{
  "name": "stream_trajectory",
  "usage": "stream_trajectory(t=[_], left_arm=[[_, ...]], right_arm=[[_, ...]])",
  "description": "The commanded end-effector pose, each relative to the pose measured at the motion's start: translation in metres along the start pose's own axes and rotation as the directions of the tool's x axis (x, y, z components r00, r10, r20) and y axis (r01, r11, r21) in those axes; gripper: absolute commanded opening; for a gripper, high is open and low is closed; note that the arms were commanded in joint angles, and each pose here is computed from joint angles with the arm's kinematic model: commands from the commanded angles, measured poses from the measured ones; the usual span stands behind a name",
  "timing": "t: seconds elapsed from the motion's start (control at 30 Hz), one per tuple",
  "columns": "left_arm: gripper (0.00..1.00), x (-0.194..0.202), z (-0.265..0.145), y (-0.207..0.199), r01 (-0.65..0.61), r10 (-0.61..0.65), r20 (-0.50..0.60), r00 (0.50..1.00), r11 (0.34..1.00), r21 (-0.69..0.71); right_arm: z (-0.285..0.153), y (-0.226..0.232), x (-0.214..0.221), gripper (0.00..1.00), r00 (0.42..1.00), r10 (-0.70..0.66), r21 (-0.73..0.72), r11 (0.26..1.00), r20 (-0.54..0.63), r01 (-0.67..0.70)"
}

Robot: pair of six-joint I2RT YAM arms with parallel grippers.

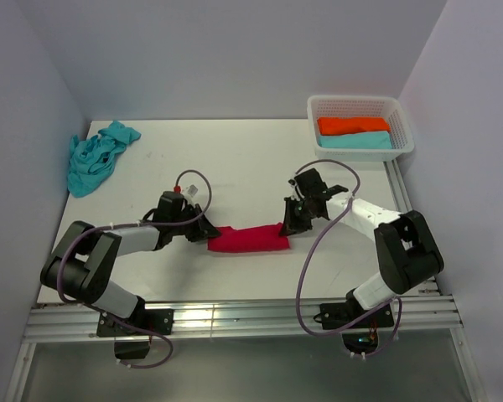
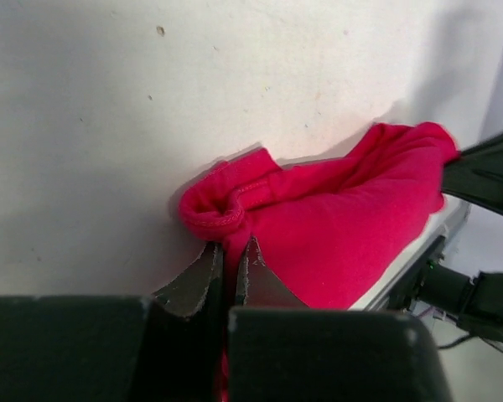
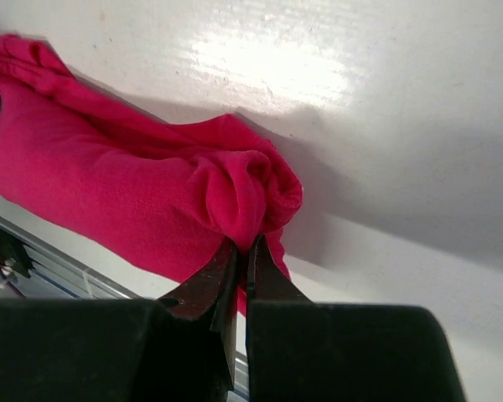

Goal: Roll the t-shirts
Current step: Place the rolled tshirt into the container

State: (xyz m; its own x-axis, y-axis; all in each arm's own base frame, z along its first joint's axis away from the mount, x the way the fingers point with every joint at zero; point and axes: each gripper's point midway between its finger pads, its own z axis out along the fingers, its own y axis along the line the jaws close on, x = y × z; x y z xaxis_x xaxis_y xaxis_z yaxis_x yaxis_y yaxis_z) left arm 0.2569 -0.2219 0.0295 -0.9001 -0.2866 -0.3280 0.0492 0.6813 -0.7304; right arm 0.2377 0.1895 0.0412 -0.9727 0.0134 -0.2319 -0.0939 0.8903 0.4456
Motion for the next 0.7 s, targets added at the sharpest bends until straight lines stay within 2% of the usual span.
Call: stream_trajectory(t=[0.0,0.03,0.1,0.13,0.27,0.4,0.5,0.53,0.67], left_arm=[[0.00,-0.008,-0.005,0.009,-0.004,0.003,-0.011,1.000,0.987,-0.161],[0.00,-0.028,-0.005,-0.011,-0.022,0.026,0.024,0.999,0.990,-0.137],[0.00,-0.042,-0.010,-0.026,-0.009,0.016,0.051,0.999,0.989,-0.149],[0.00,-0.063,-0.012,-0.049,-0.028,0.039,0.094,0.995,0.993,-0.113],[0.00,-0.109,-0.012,-0.100,-0.064,0.072,0.178,0.981,0.997,-0.051],[0.00,-0.155,0.000,-0.160,-0.120,0.106,0.250,0.962,0.992,0.037],[0.00,-0.173,0.017,-0.189,-0.142,0.110,0.274,0.955,0.985,0.100],[0.00,-0.183,0.017,-0.214,-0.174,0.125,0.300,0.946,0.975,0.141],[0.00,-0.201,0.041,-0.249,-0.217,0.144,0.333,0.932,0.957,0.193]], right_arm=[[-0.022,0.008,-0.038,0.00,0.993,0.061,0.001,0.998,0.100,-0.062],[-0.025,0.010,-0.042,0.00,0.991,0.076,-0.008,0.997,0.106,-0.076],[-0.039,0.019,-0.063,0.00,0.984,0.101,-0.036,0.995,0.146,-0.097],[-0.044,0.017,-0.070,0.00,0.980,0.120,-0.037,0.993,0.157,-0.116],[-0.077,0.025,-0.121,0.00,0.953,0.140,-0.073,0.990,0.267,-0.124],[-0.097,0.011,-0.161,0.00,0.932,0.161,-0.042,0.987,0.324,-0.155],[-0.114,-0.004,-0.199,0.00,0.908,0.166,-0.021,0.985,0.385,-0.172],[-0.119,-0.010,-0.208,0.00,0.900,0.171,-0.013,0.983,0.401,-0.181],[-0.149,-0.032,-0.266,0.00,0.838,0.184,-0.004,0.977,0.514,-0.212]])
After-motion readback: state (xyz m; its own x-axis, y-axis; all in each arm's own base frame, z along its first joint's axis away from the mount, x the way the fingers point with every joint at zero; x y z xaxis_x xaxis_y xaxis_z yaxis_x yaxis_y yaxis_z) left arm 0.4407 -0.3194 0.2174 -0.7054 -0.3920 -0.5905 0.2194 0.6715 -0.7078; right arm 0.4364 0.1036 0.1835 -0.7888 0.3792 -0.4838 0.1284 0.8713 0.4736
